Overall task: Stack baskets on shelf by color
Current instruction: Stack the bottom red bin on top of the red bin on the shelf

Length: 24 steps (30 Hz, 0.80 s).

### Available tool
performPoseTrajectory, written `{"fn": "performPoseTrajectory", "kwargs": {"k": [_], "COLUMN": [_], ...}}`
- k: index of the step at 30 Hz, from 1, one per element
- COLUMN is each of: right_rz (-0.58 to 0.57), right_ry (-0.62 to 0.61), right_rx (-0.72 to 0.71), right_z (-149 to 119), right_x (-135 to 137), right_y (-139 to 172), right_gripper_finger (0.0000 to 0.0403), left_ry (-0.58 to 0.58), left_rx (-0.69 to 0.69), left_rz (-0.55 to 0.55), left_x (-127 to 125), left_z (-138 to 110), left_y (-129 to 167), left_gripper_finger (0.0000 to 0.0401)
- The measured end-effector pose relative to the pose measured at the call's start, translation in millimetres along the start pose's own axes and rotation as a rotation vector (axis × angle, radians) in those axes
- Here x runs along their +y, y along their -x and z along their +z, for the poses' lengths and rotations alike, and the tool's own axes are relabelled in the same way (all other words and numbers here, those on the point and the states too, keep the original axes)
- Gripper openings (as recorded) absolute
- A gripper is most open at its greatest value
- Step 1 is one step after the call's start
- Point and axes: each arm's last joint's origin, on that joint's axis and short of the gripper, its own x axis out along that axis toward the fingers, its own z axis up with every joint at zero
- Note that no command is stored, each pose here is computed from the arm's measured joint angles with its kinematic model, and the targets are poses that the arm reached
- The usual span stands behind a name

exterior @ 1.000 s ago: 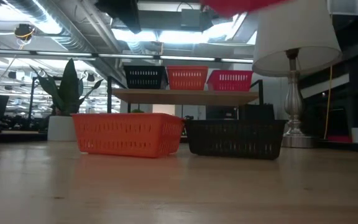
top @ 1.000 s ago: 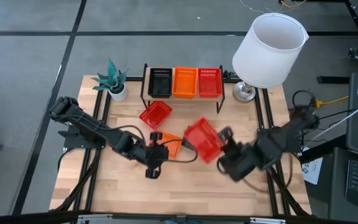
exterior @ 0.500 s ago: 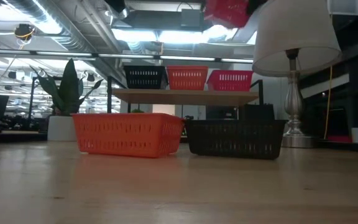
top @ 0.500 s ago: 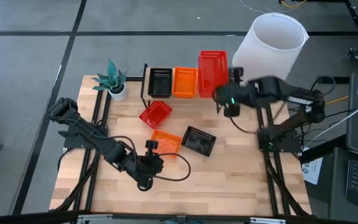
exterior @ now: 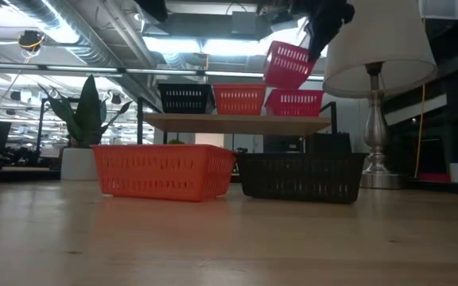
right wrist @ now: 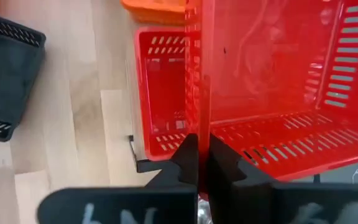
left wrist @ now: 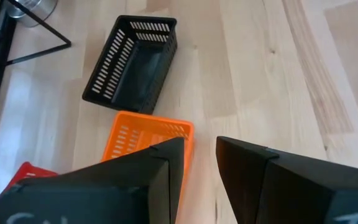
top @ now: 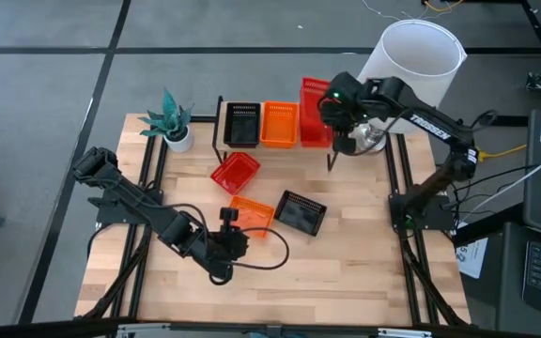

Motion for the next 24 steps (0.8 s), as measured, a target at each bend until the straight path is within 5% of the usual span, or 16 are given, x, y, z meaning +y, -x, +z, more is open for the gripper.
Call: {"fn": "performPoseTrajectory", "kwargs": {"k": [15,24], "right_rz": [0.088,0.102], "right_ry": [-0.051,-0.051], "right_rx": [0.196,0.211], "right_z": [3.1,3.5], "right_x": [0.5,1.3], "right_y": [-37.3,-40.3], "right_gripper_finger": [0.0006,0.0048], "left_ry": [0.001,0.001], "left_rx": [-0.001,-0.001], "left_rz": [0.0,0.0], "left_x": [0.1,0.1], "left_z": [0.1,0.1], "left_y": [-0.1,-0.1], "left_gripper_finger": [0.0087,0.0087]}}
